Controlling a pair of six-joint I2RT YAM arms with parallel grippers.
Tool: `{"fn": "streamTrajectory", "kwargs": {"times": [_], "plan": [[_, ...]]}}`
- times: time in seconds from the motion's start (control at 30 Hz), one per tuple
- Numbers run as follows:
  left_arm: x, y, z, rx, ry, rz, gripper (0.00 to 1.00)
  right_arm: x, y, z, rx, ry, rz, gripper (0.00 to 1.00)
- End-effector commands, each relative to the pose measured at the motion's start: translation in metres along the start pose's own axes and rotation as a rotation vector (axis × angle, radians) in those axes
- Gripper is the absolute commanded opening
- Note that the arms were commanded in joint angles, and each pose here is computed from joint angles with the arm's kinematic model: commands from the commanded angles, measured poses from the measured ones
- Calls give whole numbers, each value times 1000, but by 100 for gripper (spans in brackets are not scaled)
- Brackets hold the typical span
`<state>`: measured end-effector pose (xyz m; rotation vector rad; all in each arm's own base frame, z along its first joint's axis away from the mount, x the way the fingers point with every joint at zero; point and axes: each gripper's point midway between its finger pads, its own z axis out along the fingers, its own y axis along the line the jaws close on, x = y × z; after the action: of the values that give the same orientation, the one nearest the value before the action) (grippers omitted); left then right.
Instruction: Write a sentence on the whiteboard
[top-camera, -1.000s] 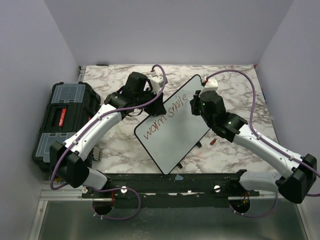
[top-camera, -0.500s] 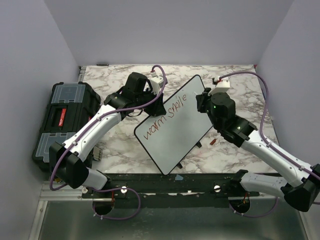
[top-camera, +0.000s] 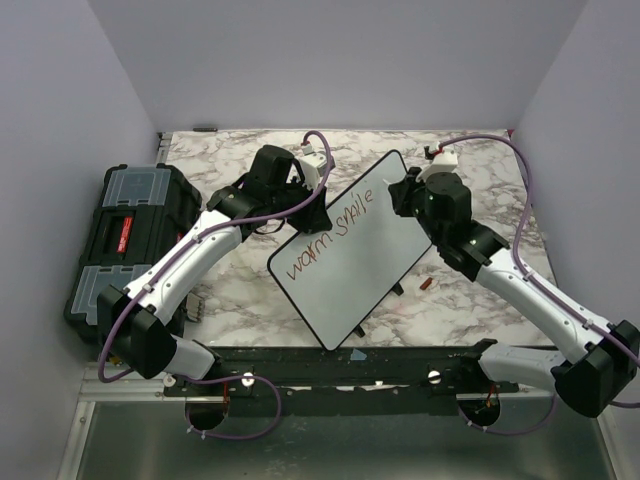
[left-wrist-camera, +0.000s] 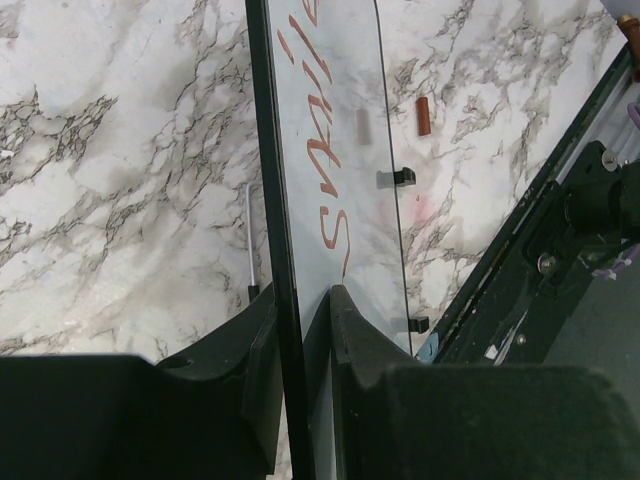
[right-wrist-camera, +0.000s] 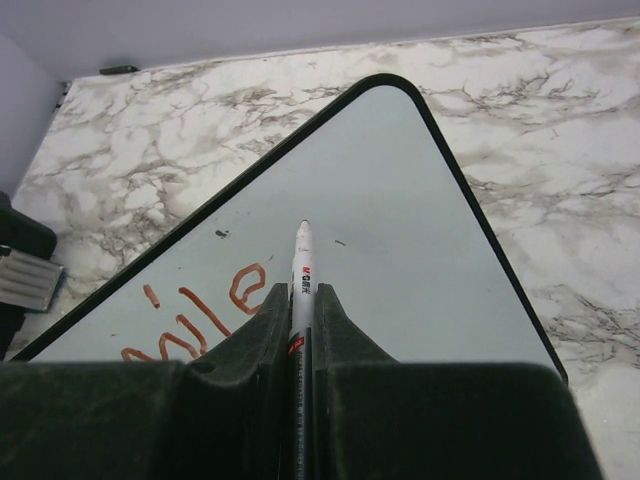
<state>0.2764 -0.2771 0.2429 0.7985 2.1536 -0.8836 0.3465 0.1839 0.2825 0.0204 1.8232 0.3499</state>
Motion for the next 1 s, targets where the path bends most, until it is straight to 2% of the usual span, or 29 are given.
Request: {"fn": "streamTrajectory", "kwargs": {"times": [0.0,0.97], "plan": [[25,-4,-1,10,80,38,0,-3,13,4,-70,-3,29,1],[24,-4,-1,7,80,38,0,22,23,11,-134,78,23,1]]}}
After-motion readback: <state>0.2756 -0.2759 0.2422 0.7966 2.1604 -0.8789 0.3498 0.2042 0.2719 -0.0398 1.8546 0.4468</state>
